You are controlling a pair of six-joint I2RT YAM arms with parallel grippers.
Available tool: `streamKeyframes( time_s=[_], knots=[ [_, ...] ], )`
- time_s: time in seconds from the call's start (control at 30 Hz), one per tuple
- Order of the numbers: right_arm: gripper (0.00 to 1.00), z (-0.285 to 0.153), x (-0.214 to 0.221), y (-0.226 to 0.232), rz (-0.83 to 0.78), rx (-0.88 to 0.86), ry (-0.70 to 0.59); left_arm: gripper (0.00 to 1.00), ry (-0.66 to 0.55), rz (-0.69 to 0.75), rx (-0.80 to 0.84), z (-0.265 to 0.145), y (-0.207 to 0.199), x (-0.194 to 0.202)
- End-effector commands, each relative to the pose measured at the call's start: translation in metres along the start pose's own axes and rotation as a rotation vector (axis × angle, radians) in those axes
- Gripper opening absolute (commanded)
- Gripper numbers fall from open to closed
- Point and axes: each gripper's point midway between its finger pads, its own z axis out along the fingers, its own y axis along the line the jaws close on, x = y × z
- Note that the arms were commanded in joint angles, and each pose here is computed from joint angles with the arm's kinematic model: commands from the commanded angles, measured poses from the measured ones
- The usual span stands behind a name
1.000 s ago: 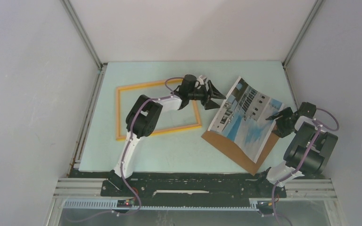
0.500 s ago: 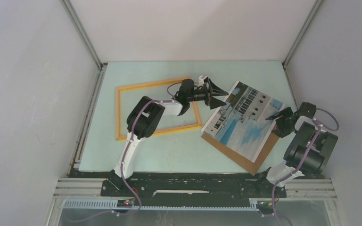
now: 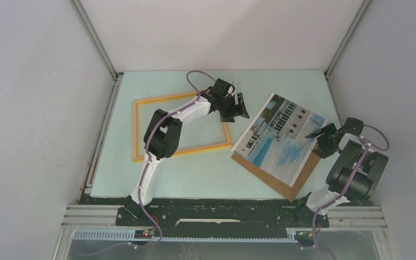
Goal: Put the photo into the frame
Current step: Pick up the photo at the center of the board.
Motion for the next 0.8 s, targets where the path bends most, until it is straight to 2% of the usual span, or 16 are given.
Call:
streamKeyframes(
  time_s=[0.0, 0.2, 0.4, 0.53, 0.77],
  knots=[
    [0.77, 0.008, 0.011, -0.016, 0.014, 0.051, 0.034, 0.85, 0.107, 0.143, -0.168, -0.015, 0.027, 0.024],
    [0.76, 0.008, 0.012, -0.016, 0.017, 0.049, 0.038, 0.83, 0.194, 0.238, -0.187, -0.02, 0.016, 0.057],
    [0.76, 0.008, 0.012, -0.014, 0.019, 0.039, 0.04, 0.77, 0.299, 0.225, -0.177, -0.018, 0.02, 0.089],
    [0.76, 0.007, 0.011, -0.012, 0.019, 0.033, 0.037, 0.77, 0.338, 0.219, -0.116, -0.021, 0.005, 0.099],
    [0.76, 0.008, 0.012, -0.012, 0.018, 0.03, 0.04, 0.74, 0.336, 0.169, 0.065, -0.033, -0.034, 0.091]
  ],
)
